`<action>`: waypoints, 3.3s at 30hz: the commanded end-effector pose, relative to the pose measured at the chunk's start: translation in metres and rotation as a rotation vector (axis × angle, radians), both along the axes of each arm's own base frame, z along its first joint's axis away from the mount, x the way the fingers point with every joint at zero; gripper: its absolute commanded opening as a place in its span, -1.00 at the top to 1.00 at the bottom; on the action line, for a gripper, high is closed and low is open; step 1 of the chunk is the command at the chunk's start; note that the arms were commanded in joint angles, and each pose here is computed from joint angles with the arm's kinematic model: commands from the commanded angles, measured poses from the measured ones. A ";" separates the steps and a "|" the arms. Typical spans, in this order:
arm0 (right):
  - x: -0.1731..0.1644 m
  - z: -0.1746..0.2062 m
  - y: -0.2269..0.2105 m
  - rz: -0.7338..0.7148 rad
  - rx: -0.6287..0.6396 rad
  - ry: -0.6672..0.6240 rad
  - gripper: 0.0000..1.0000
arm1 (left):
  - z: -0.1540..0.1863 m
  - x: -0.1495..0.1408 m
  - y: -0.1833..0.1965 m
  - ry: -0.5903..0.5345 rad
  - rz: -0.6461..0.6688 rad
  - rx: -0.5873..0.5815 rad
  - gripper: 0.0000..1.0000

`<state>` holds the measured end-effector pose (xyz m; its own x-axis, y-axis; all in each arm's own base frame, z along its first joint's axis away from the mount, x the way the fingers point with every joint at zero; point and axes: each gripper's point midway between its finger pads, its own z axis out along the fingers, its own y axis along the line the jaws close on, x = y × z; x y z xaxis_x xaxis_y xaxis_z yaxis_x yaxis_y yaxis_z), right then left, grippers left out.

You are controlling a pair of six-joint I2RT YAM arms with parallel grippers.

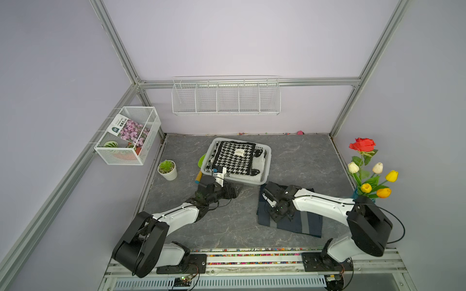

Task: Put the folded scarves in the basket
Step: Adjust the basket at the center of the board.

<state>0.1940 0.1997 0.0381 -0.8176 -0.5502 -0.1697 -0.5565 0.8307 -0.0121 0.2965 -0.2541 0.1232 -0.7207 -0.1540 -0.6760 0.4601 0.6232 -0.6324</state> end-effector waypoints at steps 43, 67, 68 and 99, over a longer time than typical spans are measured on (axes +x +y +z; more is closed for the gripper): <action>-0.015 0.047 0.003 -0.034 0.288 -0.372 -0.07 | -0.032 -0.064 -0.017 0.107 -0.051 0.096 -0.81; -0.022 0.067 -0.025 -0.069 0.399 -0.505 -0.08 | -0.117 -0.089 -0.078 0.284 -0.210 0.200 -0.36; -0.022 0.067 -0.025 -0.068 0.400 -0.506 -0.08 | -0.120 -0.091 -0.081 0.292 -0.222 0.197 -0.33; 0.004 0.024 -0.053 -0.342 0.339 -0.318 -0.42 | -0.093 -0.109 0.037 0.245 0.033 0.197 0.43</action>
